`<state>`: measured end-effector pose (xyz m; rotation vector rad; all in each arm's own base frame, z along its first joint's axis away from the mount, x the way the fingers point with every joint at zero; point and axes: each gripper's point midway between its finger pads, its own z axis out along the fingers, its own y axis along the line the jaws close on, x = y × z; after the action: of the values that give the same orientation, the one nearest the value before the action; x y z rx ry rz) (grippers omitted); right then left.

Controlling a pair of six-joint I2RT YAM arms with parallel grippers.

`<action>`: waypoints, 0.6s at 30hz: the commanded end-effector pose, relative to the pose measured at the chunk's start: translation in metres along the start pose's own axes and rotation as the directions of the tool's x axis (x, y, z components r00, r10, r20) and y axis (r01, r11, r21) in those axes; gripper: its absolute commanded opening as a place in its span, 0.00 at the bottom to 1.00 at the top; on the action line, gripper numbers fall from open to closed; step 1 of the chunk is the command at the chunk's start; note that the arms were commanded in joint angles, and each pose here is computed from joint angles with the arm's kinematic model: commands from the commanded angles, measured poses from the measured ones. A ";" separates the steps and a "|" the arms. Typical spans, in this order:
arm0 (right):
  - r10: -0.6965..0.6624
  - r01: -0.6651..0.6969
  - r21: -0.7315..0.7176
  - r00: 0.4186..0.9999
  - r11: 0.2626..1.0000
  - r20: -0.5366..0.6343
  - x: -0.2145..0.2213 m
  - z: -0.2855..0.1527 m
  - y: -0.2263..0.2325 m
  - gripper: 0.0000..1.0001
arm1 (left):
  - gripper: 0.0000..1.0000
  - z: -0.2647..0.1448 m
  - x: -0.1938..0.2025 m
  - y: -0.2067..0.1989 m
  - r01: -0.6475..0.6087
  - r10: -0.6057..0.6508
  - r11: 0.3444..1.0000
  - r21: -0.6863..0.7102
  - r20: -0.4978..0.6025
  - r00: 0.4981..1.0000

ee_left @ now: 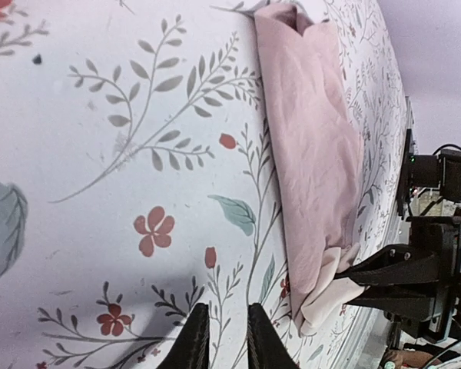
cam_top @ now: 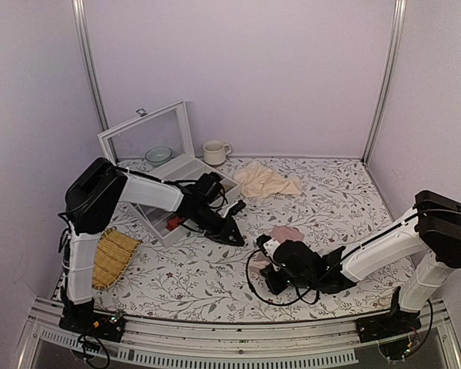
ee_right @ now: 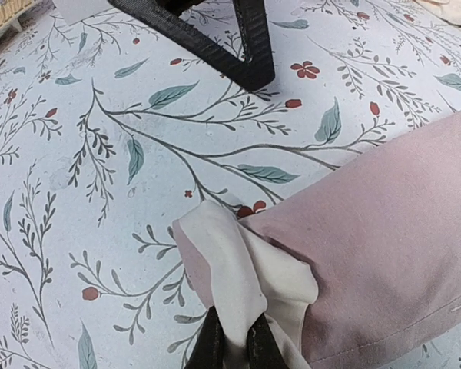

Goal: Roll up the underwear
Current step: Roll the underwear at the center of the board.

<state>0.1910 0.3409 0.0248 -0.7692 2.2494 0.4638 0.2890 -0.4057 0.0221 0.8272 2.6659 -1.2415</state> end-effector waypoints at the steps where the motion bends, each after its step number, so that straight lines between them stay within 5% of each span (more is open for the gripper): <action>1: 0.019 -0.018 0.004 0.996 1.000 -0.090 0.038 0.003 -0.006 0.00 | 0.17 -0.006 -0.020 -0.027 -0.027 0.023 0.997 0.074 0.054 0.998; 18: 0.310 -0.317 -0.120 0.948 0.941 -0.075 0.052 -0.027 -0.002 0.00 | 0.16 -0.005 -0.040 -0.031 -0.027 0.020 0.996 0.089 0.079 0.997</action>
<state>0.1709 0.3260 0.0241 -0.5327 2.2889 0.7349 0.3033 -0.4301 0.0567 0.7965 2.5676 -1.3571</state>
